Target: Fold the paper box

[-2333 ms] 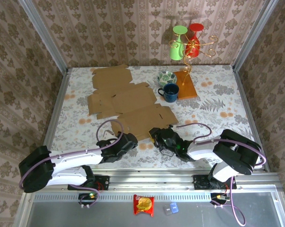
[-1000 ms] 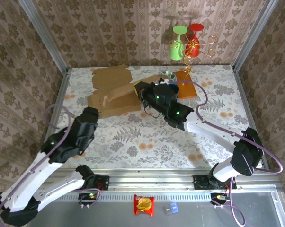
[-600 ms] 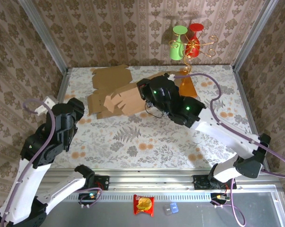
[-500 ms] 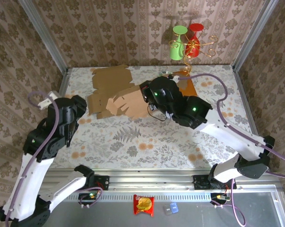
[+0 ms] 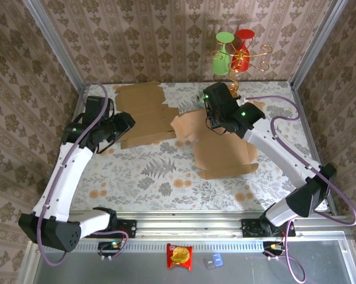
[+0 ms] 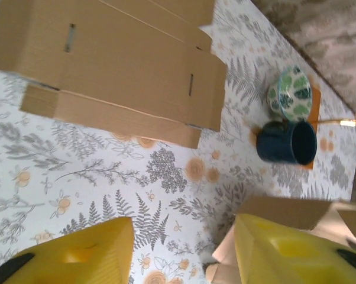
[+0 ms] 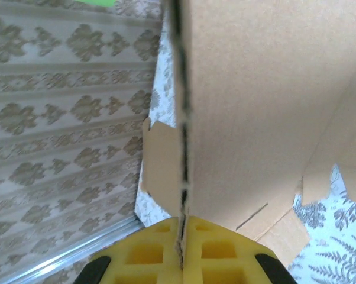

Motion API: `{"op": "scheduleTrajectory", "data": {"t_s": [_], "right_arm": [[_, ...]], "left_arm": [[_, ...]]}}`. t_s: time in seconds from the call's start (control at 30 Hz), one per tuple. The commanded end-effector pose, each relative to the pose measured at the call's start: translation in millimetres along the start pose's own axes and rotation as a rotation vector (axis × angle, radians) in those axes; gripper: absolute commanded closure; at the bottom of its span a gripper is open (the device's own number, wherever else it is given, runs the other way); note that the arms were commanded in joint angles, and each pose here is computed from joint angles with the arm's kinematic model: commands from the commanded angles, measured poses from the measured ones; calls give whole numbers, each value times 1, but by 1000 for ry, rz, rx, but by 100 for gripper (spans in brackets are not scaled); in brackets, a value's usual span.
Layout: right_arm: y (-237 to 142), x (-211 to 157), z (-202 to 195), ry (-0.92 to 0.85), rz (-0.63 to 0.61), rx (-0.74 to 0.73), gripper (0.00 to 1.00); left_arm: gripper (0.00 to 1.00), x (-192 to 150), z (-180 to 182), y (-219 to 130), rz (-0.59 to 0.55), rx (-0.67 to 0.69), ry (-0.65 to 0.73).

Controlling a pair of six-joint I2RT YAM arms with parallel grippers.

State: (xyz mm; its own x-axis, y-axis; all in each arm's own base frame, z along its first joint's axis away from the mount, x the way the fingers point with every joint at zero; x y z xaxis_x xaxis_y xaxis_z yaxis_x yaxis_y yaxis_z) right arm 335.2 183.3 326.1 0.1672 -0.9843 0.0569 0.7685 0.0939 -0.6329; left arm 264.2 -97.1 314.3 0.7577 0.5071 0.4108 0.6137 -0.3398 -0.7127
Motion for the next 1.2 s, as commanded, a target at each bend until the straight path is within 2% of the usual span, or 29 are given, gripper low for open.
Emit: {"op": "scheduleTrajectory", "data": {"t_s": [0.0,0.17,0.3,0.43,0.63,0.8,0.93,1.17], "right_arm": [[12,-2,1,46,96,83,100],[28,0,-31,79,140,70,100],[35,-1,-47,85,166,85,100],[48,-4,-58,78,247,81,100],[65,-1,-71,10,347,64,100],[79,1,-79,-51,409,68,100],[85,-1,-81,-107,427,90,100],[101,-2,-100,-113,428,112,100]], "left_arm": [[56,-6,-7,15,46,-102,89],[61,-14,-3,41,75,-119,141],[62,-25,-11,58,99,-150,263],[62,-36,-13,76,92,-213,395],[65,-53,-3,100,61,-319,559],[63,-67,14,117,30,-332,693],[62,-73,22,131,56,-320,736],[60,-77,18,146,64,-376,767]]}}
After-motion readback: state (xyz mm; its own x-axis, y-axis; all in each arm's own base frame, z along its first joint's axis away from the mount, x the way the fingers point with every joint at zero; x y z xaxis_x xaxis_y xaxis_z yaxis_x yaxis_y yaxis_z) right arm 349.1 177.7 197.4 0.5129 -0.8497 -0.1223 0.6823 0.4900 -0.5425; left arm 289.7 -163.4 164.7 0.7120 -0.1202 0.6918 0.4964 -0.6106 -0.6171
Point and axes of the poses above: each hand's point on the last joint's axis, 136 mm out from that joint toward the fingers, its own y axis out along the fingers, its own z axis along the line the jaws close on, x = y × z, the point moved 6 cm from there along -y, back along the fingers, and after that the axes turned 1 degree about y, right-handed, at the moved point
